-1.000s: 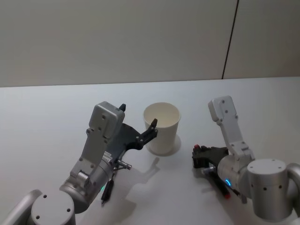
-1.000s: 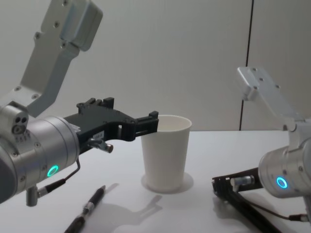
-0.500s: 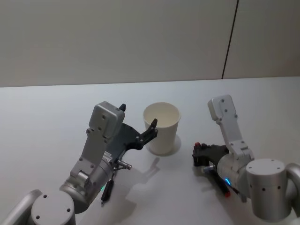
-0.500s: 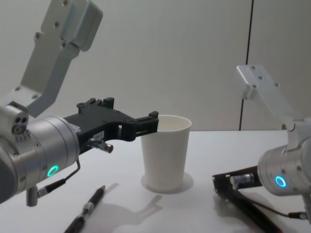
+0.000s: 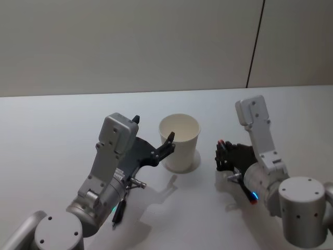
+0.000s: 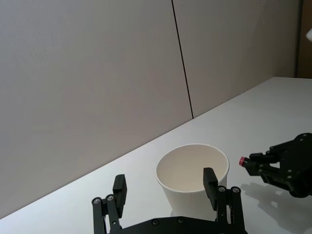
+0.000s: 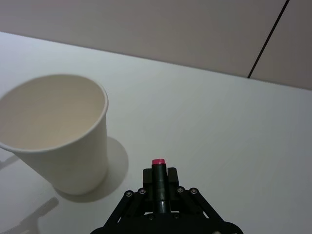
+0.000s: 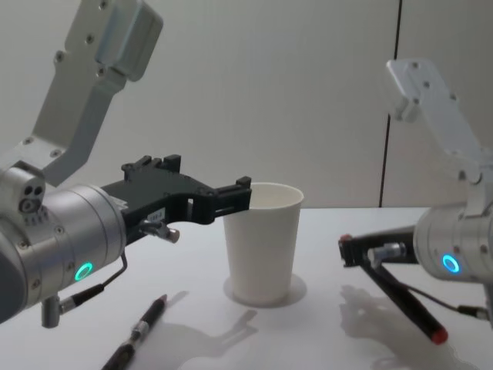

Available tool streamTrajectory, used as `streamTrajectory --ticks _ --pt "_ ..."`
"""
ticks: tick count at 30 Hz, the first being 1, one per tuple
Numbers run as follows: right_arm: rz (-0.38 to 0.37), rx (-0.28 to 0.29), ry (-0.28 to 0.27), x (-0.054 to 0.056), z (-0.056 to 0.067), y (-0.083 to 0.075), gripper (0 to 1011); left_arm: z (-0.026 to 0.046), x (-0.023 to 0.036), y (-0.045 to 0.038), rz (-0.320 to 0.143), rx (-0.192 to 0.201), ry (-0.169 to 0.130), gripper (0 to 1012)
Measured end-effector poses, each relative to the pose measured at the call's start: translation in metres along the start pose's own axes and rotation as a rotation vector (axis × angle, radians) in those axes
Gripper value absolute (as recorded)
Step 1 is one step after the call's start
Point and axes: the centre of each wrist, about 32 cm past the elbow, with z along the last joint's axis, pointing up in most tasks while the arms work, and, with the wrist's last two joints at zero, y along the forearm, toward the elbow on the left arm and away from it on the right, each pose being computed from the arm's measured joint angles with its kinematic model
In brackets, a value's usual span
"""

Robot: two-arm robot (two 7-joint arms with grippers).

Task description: Place the pen into the pen holder.

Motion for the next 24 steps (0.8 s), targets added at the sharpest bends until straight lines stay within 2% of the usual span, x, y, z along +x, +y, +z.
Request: streamTrajectory --ticks 12,15,19,21,22,24 --pt "0.016 0.181 -0.044 0.004 0.001 -0.008 161 0.0000 0.0000 0.0000 0.000 0.000 0.000 1004" --pt "0.028 0.244 -0.058 0.007 0.002 -0.010 161 0.0000 0.0000 0.0000 0.000 0.000 0.000 1004" --pt "0.040 0.292 -0.068 0.009 0.002 -0.011 161 0.0000 0.0000 0.0000 0.000 0.000 0.000 1004" --pt "0.056 0.344 -0.080 0.011 0.002 -0.011 161 0.0000 0.0000 0.0000 0.000 0.000 0.000 1004" --pt "0.056 0.344 -0.080 0.011 0.002 -0.011 161 0.0000 0.0000 0.0000 0.000 0.000 0.000 1004" --pt "0.068 0.382 -0.088 0.013 0.003 -0.011 161 0.0000 0.0000 0.0000 0.000 0.000 0.000 1004"
